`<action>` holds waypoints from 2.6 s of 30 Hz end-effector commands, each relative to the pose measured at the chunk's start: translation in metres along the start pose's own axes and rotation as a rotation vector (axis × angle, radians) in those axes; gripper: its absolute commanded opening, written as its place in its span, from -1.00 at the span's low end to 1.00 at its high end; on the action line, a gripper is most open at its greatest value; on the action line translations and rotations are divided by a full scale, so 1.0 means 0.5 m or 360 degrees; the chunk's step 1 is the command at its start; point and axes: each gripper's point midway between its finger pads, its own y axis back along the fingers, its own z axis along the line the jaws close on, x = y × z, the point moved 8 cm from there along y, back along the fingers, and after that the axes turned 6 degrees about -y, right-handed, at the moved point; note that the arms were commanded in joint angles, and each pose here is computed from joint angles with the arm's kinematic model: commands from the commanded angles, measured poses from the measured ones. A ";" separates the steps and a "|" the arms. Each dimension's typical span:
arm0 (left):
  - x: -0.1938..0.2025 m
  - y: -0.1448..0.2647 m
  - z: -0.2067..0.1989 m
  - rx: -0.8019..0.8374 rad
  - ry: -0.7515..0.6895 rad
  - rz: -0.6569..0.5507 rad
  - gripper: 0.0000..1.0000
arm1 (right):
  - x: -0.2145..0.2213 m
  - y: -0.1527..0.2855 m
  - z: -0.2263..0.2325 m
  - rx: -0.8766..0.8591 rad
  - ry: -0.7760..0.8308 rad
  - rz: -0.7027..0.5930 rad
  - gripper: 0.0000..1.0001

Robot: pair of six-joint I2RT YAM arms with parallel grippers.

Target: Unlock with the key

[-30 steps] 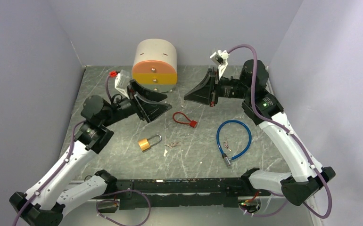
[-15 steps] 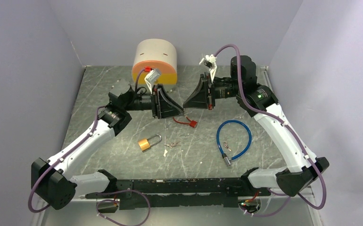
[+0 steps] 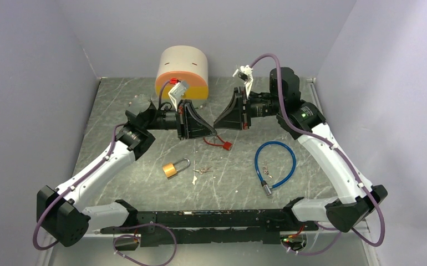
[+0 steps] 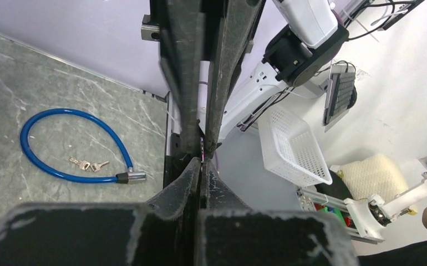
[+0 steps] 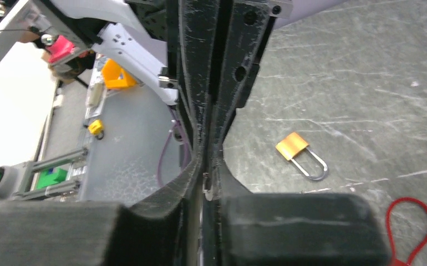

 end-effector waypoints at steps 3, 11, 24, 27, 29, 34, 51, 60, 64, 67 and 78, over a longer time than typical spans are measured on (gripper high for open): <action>-0.018 0.000 -0.005 -0.0079 -0.0059 -0.0133 -0.95 | -0.015 0.005 0.004 0.0171 -0.0052 -0.0285 -0.05; -0.023 0.001 0.005 -0.0164 0.0055 -0.0419 -0.95 | -0.010 0.018 0.008 0.0221 -0.0139 -0.0784 0.15; -0.036 0.001 0.002 -0.0165 0.0101 -0.0540 -0.95 | 0.014 0.011 -0.004 0.0128 -0.0304 -0.0937 -0.33; -0.036 0.002 0.004 -0.0176 0.0109 -0.0552 -0.95 | 0.021 0.011 0.001 0.0090 -0.0271 -0.0917 -0.39; -0.037 0.002 0.004 -0.0183 0.0112 -0.0562 -0.95 | 0.027 0.010 0.006 0.0057 -0.0246 -0.0885 -0.35; -0.043 0.001 0.003 -0.0188 0.0113 -0.0581 -0.95 | 0.037 0.009 0.007 0.0050 -0.0217 -0.0840 0.08; -0.060 -0.004 -0.002 -0.0151 0.0098 -0.0598 -0.95 | 0.011 0.005 -0.003 0.0172 -0.0029 -0.0619 -0.35; -0.076 -0.006 -0.005 -0.0155 0.0069 -0.0618 -0.95 | 0.012 0.000 -0.009 0.0171 -0.0009 -0.0504 0.08; -0.076 -0.007 -0.004 -0.0156 0.0064 -0.0618 -0.95 | 0.016 -0.002 -0.013 0.0153 -0.0006 -0.0452 -0.05; -0.076 -0.007 -0.002 -0.0164 0.0062 -0.0602 -0.95 | 0.013 -0.004 -0.017 0.0163 0.0009 -0.0443 -0.28; -0.066 -0.008 0.003 -0.0159 0.0080 -0.0590 -0.95 | 0.007 -0.004 -0.020 0.0177 0.0013 -0.0472 -0.30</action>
